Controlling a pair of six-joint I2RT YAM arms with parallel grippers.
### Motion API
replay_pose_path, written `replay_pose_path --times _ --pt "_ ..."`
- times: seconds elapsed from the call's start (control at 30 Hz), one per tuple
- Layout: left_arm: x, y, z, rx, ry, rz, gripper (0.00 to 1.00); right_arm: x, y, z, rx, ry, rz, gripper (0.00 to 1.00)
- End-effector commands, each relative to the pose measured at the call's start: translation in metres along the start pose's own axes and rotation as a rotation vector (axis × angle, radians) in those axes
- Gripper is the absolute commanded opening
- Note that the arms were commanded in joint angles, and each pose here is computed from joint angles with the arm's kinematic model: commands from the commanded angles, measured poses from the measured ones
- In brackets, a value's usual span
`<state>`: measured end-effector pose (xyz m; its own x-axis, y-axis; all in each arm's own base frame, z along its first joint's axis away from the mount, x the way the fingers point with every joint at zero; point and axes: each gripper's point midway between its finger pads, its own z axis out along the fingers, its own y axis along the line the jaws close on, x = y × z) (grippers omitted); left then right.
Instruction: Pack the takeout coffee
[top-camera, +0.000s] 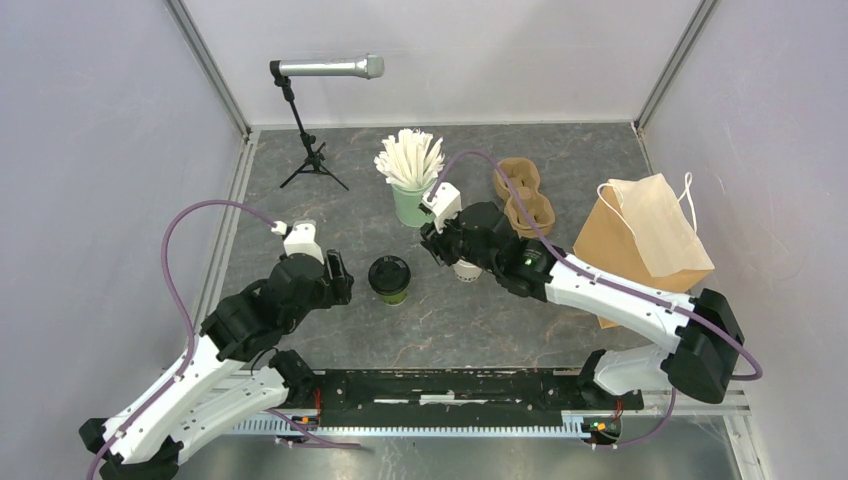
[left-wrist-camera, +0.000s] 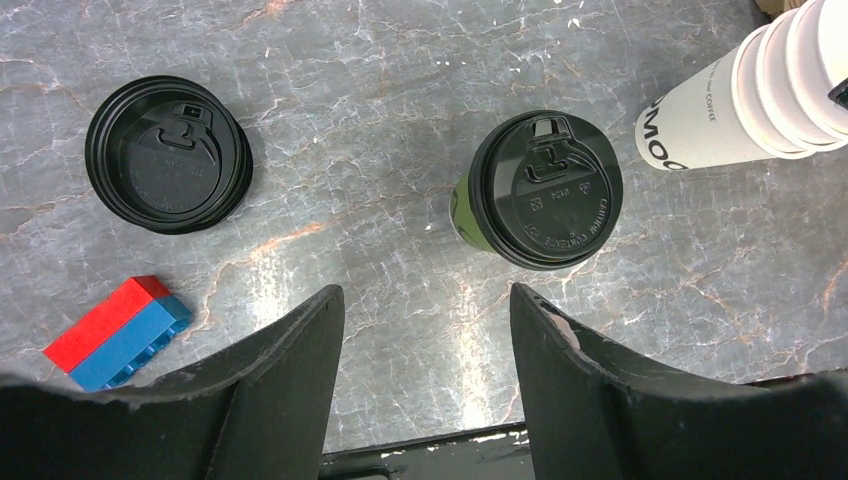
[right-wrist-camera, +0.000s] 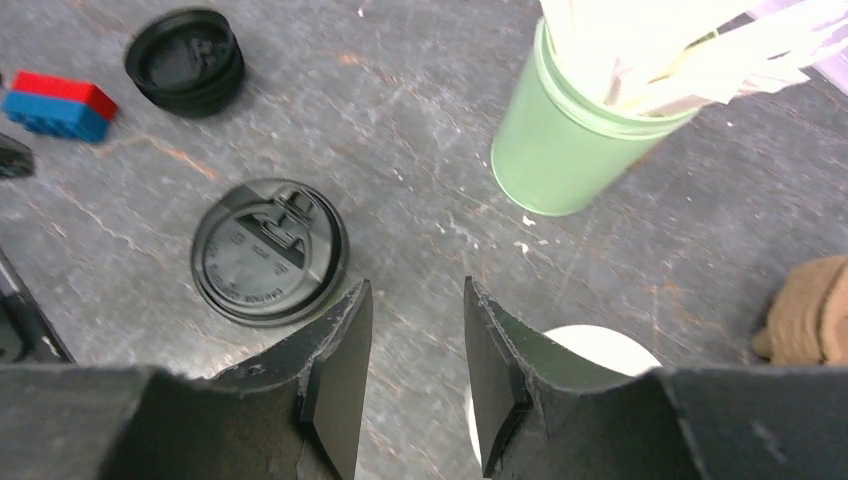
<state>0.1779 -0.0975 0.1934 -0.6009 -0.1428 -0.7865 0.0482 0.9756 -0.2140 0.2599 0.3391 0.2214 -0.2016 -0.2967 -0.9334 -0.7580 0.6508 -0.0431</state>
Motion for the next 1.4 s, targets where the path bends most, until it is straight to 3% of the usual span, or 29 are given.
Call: replay_pose_path --times 0.0,0.5,0.63,1.1,1.37 --pt "-0.010 -0.011 -0.003 0.038 -0.017 -0.047 0.69 0.018 -0.024 -0.015 0.061 0.143 -0.103 0.44" --pt "-0.011 -0.015 -0.008 0.080 -0.027 -0.049 0.70 0.042 -0.043 -0.002 0.024 0.219 -0.040 0.32" --pt "-0.011 -0.016 -0.008 0.083 -0.027 -0.047 0.70 0.045 -0.047 -0.002 0.037 0.226 -0.033 0.23" --pt "-0.010 -0.015 -0.007 0.078 -0.023 -0.045 0.70 0.023 -0.055 -0.016 0.074 0.159 -0.051 0.06" --pt "-0.010 -0.020 -0.003 0.083 -0.017 -0.048 0.70 0.012 -0.066 -0.027 0.120 0.128 -0.117 0.04"
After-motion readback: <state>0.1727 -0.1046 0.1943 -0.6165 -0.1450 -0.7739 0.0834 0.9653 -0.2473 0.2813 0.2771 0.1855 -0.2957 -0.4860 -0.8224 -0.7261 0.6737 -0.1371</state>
